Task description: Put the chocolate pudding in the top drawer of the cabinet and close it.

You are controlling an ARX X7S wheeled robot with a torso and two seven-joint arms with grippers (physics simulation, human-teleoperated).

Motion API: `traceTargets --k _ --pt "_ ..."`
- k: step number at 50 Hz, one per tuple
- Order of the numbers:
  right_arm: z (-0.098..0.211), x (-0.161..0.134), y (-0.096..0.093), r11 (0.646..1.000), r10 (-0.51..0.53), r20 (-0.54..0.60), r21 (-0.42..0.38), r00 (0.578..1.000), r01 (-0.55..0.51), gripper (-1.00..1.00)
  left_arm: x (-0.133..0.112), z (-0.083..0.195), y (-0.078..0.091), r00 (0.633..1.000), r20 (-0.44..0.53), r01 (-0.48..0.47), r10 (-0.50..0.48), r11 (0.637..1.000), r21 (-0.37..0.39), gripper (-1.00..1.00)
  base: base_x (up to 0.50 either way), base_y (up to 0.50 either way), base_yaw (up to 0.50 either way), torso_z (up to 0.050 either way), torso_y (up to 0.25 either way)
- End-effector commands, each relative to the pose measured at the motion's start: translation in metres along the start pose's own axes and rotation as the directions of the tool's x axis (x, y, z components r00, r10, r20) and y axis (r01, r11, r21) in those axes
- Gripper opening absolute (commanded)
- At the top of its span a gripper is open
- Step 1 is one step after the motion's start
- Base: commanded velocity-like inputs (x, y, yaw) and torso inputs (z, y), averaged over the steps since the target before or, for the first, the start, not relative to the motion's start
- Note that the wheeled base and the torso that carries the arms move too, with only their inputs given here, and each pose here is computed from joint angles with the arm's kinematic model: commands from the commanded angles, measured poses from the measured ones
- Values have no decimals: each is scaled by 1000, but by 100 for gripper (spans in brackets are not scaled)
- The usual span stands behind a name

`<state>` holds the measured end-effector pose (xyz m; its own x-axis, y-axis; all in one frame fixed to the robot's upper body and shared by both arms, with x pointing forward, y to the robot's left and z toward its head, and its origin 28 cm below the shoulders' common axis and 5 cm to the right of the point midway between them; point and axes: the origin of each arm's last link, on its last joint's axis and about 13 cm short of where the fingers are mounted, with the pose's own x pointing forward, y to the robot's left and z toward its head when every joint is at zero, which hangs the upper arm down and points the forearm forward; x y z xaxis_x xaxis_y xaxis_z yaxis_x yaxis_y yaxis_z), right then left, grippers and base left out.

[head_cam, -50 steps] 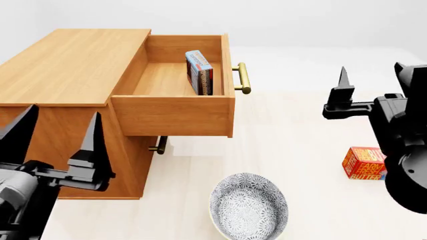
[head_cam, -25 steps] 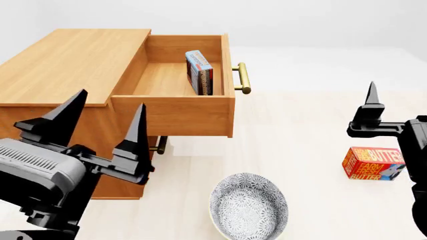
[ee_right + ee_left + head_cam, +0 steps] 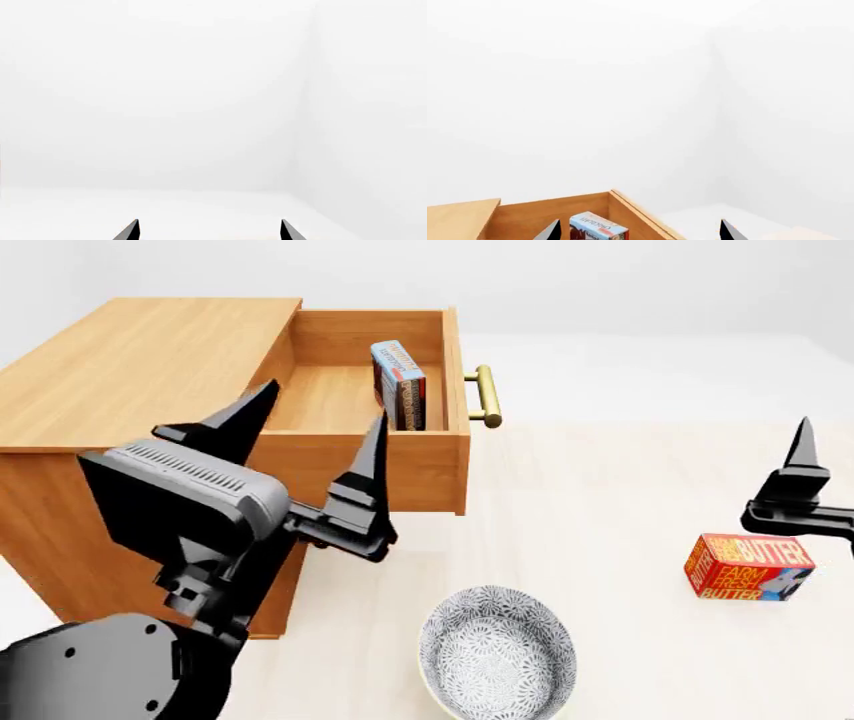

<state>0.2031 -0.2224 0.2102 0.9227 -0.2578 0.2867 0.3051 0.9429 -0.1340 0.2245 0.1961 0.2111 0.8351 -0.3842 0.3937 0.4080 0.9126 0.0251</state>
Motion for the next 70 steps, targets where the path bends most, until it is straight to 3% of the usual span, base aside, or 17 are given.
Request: traceTargets --k 1,25,44,70 --pt "0 -7 -7 1000 -29 6 -2 1000 29 100 32 2 -20 999 -30 34 -36 998 -59 100 0 0 0 0 0" --pt "3 -17 -18 999 -45 7 -20 999 45 100 83 3 -79 993 -81 73 -83 990 -117 100 0 0 0 0 0" --pt "0 -14 -18 999 -41 -6 -30 999 41 100 115 -9 -107 978 -156 125 -139 987 -96 100 0 0 0 0 0" --pt "-8 -14 -20 999 -33 -26 -13 999 33 100 106 -7 -136 963 -139 225 -231 972 -61 100 0 0 0 0 0"
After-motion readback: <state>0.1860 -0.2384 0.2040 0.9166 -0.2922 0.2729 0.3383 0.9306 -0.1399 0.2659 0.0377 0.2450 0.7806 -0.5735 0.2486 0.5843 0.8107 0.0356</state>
